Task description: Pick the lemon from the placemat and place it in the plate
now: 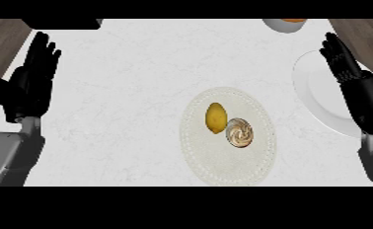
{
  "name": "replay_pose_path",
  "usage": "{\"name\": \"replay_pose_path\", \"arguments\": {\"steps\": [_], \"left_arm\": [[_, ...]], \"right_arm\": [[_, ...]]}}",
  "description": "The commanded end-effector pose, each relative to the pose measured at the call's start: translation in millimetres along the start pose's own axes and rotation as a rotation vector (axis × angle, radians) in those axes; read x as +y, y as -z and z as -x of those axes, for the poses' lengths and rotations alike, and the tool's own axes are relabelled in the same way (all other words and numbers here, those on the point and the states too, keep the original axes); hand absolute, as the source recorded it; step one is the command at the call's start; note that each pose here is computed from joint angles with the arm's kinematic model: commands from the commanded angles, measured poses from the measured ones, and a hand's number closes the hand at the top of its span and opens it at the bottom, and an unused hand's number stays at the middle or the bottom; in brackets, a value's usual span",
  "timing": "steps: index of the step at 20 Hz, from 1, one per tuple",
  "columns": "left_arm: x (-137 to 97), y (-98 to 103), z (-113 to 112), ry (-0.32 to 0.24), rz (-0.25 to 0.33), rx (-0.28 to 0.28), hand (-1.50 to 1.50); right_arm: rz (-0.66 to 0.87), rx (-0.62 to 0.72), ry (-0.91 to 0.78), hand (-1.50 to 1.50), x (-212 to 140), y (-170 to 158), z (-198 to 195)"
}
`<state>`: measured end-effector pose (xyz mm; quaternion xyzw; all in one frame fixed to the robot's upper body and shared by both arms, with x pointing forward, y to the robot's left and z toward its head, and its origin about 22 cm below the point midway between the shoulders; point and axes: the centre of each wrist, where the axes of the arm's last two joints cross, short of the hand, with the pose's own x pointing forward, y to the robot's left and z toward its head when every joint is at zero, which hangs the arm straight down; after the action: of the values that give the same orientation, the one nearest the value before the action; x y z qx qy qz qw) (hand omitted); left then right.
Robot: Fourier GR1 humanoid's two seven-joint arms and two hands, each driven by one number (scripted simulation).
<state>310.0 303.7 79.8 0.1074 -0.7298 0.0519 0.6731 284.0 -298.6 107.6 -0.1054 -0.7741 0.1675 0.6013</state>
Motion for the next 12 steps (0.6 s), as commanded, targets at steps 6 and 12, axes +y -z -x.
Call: {"name": "replay_pose_path", "arguments": {"steps": [6,12], "left_arm": [[-36.7,-73.2,99.7,0.026,0.169,0.446,0.0],[-38.7,-98.7,110.5,-0.026,0.228,0.467,0.0]], "right_arm": [[0.332,-0.082,0.081,1.5,2.8,32.1,-19.8],[0.707,0.062,-0.176,-1.5,25.5,-17.5,39.8]]}}
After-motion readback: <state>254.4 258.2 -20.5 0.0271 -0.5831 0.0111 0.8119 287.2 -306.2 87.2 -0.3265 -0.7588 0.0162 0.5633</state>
